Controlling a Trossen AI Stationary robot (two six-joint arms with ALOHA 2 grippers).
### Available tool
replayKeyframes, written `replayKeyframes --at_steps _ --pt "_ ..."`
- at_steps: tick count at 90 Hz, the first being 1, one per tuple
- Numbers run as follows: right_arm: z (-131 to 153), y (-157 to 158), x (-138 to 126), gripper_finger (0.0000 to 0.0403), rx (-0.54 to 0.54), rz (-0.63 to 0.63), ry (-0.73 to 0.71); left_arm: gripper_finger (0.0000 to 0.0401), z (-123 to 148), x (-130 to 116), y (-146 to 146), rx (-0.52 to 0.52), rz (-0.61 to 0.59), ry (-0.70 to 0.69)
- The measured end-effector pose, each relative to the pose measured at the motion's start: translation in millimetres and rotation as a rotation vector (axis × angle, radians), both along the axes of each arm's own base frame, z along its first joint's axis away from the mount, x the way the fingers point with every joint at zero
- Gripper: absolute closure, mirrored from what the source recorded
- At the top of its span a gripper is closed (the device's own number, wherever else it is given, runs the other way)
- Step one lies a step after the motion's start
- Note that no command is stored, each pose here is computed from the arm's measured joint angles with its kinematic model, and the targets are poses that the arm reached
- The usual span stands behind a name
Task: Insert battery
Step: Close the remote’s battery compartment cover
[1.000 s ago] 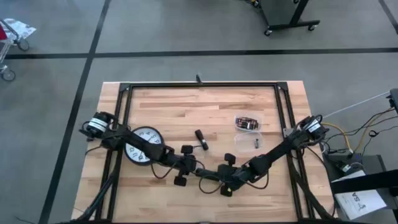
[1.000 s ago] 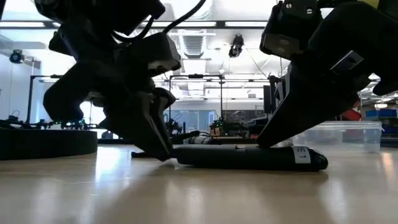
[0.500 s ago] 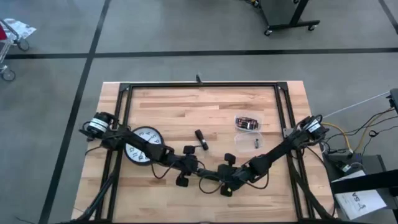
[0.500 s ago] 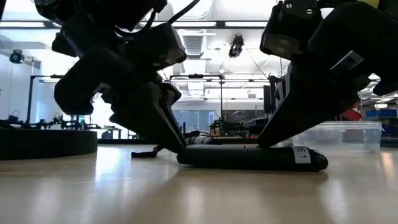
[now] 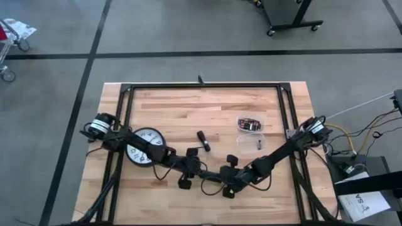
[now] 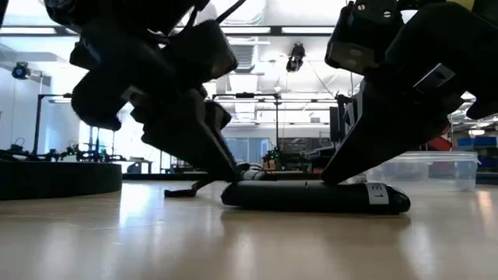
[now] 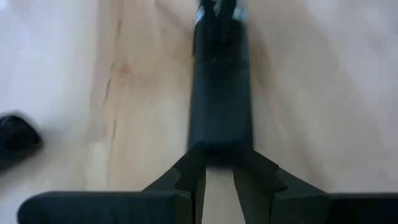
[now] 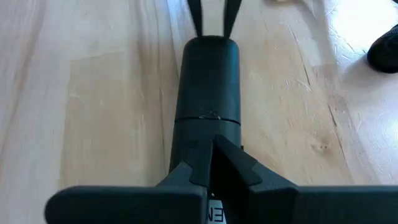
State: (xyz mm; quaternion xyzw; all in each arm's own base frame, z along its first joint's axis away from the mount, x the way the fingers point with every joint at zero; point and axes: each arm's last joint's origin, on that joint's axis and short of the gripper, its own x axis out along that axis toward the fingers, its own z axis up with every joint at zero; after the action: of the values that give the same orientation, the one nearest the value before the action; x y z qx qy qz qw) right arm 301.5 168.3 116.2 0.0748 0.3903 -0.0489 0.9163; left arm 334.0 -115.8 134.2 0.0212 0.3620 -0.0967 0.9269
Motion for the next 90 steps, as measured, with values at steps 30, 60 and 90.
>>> replayKeyframes --at_steps 30,60,90 --pt "0 0 0 0.0403 0.003 -0.003 -0.001 0.0343 -3 2 -2 -0.008 0.001 -0.016" --pt "0 0 0 0.0403 0.011 -0.010 -0.002 0.0343 21 -6 1 -0.017 0.000 -0.033" --pt "0 0 0 0.0403 0.010 -0.009 -0.002 0.0358 2 -9 2 0.003 0.020 0.083"
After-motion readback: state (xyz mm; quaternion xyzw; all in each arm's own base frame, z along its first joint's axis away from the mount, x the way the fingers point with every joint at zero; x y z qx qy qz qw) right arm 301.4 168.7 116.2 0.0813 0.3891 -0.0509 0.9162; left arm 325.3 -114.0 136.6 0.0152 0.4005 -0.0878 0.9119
